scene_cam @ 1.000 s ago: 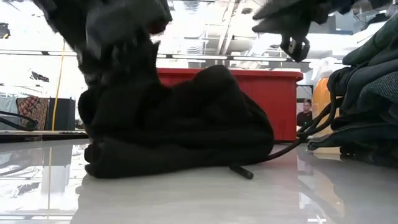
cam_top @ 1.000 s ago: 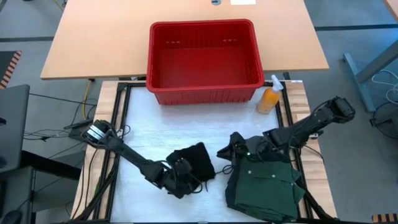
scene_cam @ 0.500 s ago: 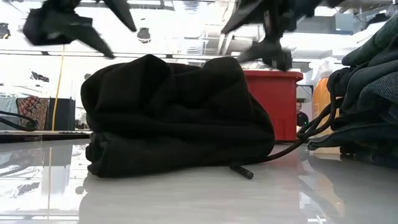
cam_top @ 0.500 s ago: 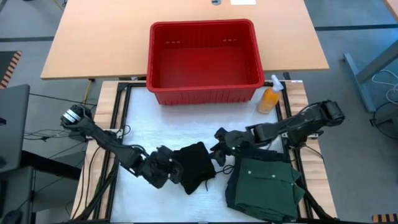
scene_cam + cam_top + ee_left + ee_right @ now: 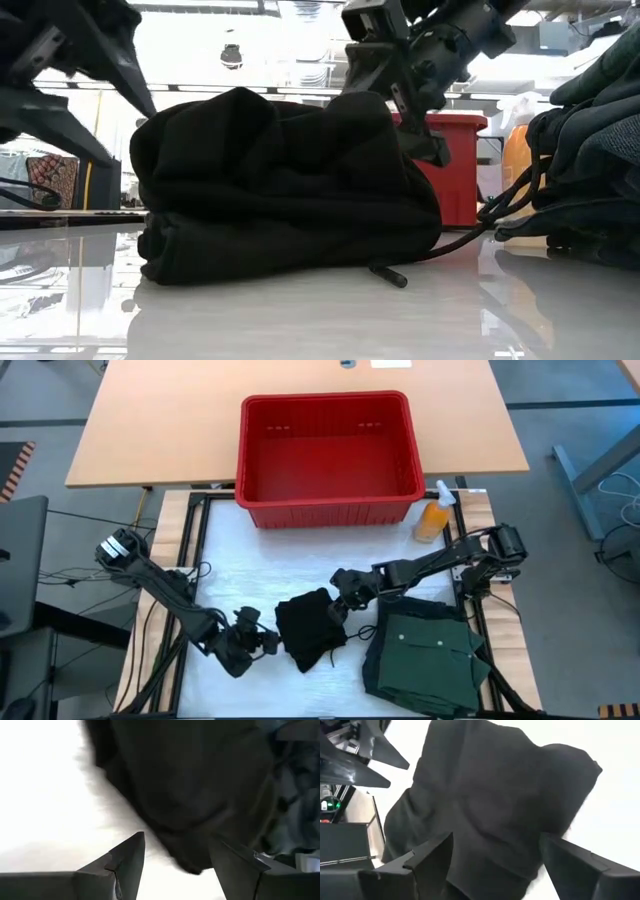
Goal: Fold laundry
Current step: Stack the folded black shirt on top of the folded green shirt
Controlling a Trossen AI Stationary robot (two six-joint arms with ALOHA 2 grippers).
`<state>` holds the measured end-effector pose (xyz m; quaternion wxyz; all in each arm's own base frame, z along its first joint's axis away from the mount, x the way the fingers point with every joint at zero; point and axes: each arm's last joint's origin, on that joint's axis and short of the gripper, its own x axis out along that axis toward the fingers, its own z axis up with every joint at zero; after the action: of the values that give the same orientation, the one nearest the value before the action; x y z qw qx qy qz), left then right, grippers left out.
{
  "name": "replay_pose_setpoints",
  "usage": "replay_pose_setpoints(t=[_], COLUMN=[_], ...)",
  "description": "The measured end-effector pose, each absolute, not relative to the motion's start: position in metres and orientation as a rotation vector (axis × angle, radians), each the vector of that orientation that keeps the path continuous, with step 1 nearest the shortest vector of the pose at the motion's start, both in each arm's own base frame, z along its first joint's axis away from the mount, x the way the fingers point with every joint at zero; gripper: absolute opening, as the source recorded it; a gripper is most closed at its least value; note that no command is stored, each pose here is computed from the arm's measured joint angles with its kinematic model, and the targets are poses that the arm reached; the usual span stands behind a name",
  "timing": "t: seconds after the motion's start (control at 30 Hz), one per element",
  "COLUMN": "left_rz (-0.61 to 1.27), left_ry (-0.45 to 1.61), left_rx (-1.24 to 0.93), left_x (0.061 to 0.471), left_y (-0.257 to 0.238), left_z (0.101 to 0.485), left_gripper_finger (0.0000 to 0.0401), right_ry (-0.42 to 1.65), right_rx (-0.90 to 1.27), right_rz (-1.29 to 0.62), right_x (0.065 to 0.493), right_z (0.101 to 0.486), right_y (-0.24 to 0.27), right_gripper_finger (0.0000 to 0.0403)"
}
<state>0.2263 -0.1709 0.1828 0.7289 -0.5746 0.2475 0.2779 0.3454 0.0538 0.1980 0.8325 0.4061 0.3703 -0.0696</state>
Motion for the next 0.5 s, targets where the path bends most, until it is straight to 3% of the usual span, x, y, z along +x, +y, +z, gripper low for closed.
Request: replay_pose_setpoints(t=[0.27, 0.5], left_rz=[0.635, 0.543], left_ry=[0.532, 0.582], left_rx=[-1.222, -1.189], left_x=[0.220, 0.237], left_y=[-0.151, -0.147], left_z=[0.154, 0.134], left_gripper_finger=[0.0209, 0.0209], right_ry=[0.806, 0.856], right_rx=[0.860, 0.904], right_rz=[-0.212, -0.216], right_x=[0.343, 0.355], right_z=[0.194, 0.163], right_y=[0.047, 0.058], right_gripper_finger=[0.0324, 0.0324])
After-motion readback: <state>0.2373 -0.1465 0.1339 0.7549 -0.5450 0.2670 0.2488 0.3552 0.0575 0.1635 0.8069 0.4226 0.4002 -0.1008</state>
